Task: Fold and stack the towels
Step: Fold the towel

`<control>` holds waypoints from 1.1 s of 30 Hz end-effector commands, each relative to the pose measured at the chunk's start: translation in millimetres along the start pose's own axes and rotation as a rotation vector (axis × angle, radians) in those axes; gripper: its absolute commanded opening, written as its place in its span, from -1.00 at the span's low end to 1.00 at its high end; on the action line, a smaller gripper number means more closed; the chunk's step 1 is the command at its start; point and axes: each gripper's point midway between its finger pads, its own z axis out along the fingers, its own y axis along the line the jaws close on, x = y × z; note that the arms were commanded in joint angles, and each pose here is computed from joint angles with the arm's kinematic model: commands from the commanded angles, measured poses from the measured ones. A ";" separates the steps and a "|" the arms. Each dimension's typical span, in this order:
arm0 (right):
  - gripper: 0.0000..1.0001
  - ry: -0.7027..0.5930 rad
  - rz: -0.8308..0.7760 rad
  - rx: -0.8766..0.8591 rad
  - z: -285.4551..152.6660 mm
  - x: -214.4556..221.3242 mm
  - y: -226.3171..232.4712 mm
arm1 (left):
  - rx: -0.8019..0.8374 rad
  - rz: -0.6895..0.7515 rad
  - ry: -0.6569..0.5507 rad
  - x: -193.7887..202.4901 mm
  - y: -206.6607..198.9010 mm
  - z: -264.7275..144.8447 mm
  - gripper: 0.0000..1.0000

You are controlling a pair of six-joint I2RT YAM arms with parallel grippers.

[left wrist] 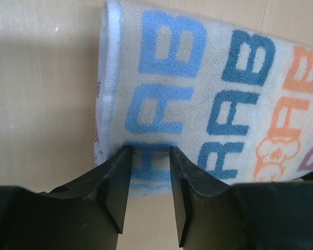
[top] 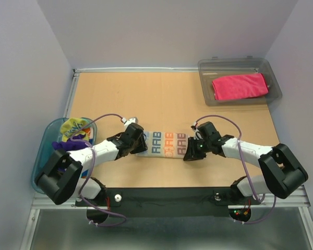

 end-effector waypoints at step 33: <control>-0.34 -0.444 -0.016 0.125 16.0 -119.4 -11.9 | -0.285 -0.153 -0.187 -21.3 71.0 -9.0 -0.36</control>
